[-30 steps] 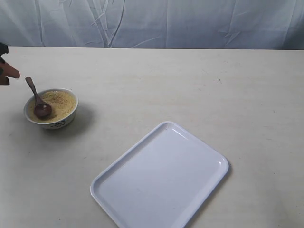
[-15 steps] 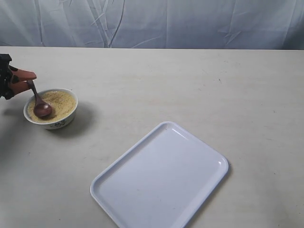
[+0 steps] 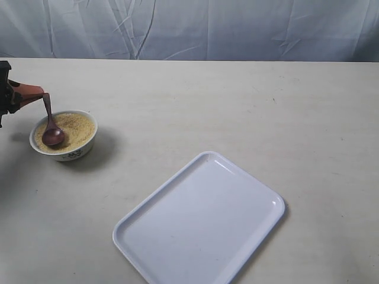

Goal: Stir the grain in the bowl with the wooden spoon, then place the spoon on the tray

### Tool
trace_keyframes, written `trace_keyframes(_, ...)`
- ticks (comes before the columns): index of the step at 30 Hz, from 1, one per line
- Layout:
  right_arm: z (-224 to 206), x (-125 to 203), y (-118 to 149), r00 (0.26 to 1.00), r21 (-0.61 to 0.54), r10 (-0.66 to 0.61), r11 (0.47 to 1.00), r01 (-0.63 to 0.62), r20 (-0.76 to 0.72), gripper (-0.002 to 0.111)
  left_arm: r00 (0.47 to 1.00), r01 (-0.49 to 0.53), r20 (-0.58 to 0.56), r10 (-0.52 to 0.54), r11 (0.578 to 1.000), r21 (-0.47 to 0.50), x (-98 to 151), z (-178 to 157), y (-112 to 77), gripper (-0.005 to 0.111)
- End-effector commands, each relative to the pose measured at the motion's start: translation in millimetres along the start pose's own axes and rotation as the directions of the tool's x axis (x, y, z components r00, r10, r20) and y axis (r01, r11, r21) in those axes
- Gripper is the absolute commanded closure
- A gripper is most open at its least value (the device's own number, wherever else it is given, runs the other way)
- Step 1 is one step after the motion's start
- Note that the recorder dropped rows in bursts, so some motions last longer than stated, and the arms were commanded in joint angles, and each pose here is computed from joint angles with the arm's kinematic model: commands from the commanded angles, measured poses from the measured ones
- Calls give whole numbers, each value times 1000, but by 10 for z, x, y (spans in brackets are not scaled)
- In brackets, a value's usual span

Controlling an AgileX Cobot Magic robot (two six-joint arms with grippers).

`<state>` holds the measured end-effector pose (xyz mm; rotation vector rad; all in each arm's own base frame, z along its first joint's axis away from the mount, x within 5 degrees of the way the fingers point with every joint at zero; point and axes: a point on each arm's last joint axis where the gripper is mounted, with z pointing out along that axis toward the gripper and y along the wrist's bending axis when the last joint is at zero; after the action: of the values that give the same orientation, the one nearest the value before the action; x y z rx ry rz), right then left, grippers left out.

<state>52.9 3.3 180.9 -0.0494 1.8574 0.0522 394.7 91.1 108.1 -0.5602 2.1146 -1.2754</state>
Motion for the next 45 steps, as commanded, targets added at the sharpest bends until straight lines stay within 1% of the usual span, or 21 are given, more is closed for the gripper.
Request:
trace_keyframes(1, 2, 1, 2, 1000, -4, 0, 1000, 0, 15, 108, 1000, -8, -6, 8, 1000, -4, 10, -14, 12, 102)
trace_keyframes(3, 2, 1, 2, 1000, -4, 0, 1000, 0, 15, 108, 1000, -8, -9, 8, 1000, -8, 13, -14, 15, 100)
trace_keyframes(4, 2, 1, 2, 1000, -4, 0, 1000, 0, 15, 108, 1000, -9, -10, 9, 1000, -8, 14, -14, 15, 96)
trace_keyframes(6, 2, 1, 2, 1000, -4, 0, 1000, 0, 15, 108, 1000, -10, -12, 10, 1000, -11, 15, -14, 18, 86)
trace_keyframes(8, 2, 1, 2, 1000, -4, 0, 1000, 0, 15, 108, 1000, -13, -14, 13, 1000, -19, 17, -14, 25, 72)
trace_keyframes(10, 2, 1, 2, 1000, -4, 0, 1000, 0, 15, 108, 1000, -20, -16, 19, 999, -39, 19, -15, 44, 64)
trace_keyframes(11, 2, 1, 2, 1000, -4, 0, 1000, 0, 15, 108, 999, -27, -20, 26, 998, -59, 22, -16, 62, 62)
trace_keyframes(13, 2, 1, 2, 1000, -4, 0, 1000, 0, 15, 108, 999, -37, -21, 35, 995, -95, 21, -18, 95, 61)
trace_keyframes(14, 2, 1, 2, 1000, -4, 0, 1000, 0, 15, 108, 999, -32, -21, 30, 995, -95, 24, -13, 107, 62)
trace_keyframes(19, 2, 1, 2, 1000, -4, 0, 1000, 0, 15, 108, 1000, 26, -14, -26, 999, -28, 39, 47, 169, 62)
trace_keyframes(21, 2, 1, 2, 1000, -4, 0, 1000, 0, 15, 108, 999, 52, -12, -52, 999, -13, 55, 75, 207, 62)
trace_keyframes(23, 2, 1, 2, 1000, -4, 0, 1000, 0, 15, 108, 998, 58, -9, -58, 998, -8, 61, 96, 218, 62)
trace_keyframes(26, 2, 1, 2, 1000, -4, 0, 1000, 0, 15, 108, 998, 65, 3, -65, 998, 13, 61, 137, 185, 62)
trace_keyframes(28, 2, 1, 2, 1000, -4, 0, 1000, 0, 15, 108, 999, 52, 5, -52, 998, 36, 49, 171, 136, 62)
trace_keyframes(31, 2, 1, 2, 1000, -4, 0, 1000, 0, 15, 108, 999, 40, -9, -40, 998, 38, 42, 223, 90, 62)
trace_keyframes(34, 2, 1, 2, 1000, -4, 0, 1000, 0, 15, 108, 999, 38, -5, -38, 999, 27, 39, 230, 96, 62)
trace_keyframes(36, 2, 1, 2, 1000, -4, 0, 1000, 0, 15, 108, 999, 32, -13, -32, 999, 17, 47, 230, 104, 63)
trace_keyframes(38, 2, 1, 2, 1000, -4, 0, 1000, 0, 15, 108, 999, 23, -25, -23, 1000, 8, 58, 230, 112, 68)
trace_keyframes(42, 2, 1, 2, 1000, -4, 0, 1000, 0, 15, 108, 999, 19, -32, -18, 1000, 6, 65, 230, 114, 95)
trace_keyframes(44, 2, 1, 2, 1000, -4, 0, 1000, 0, 15, 108, 999, 24, -30, -23, 999, 23, 62, 229, 98, 107)
trace_keyframes(45, 2, 1, 2, 1000, -4, 0, 1000, 0, 15, 108, 999, 30, -28, -29, 999, 43, 60, 229, 81, 107)
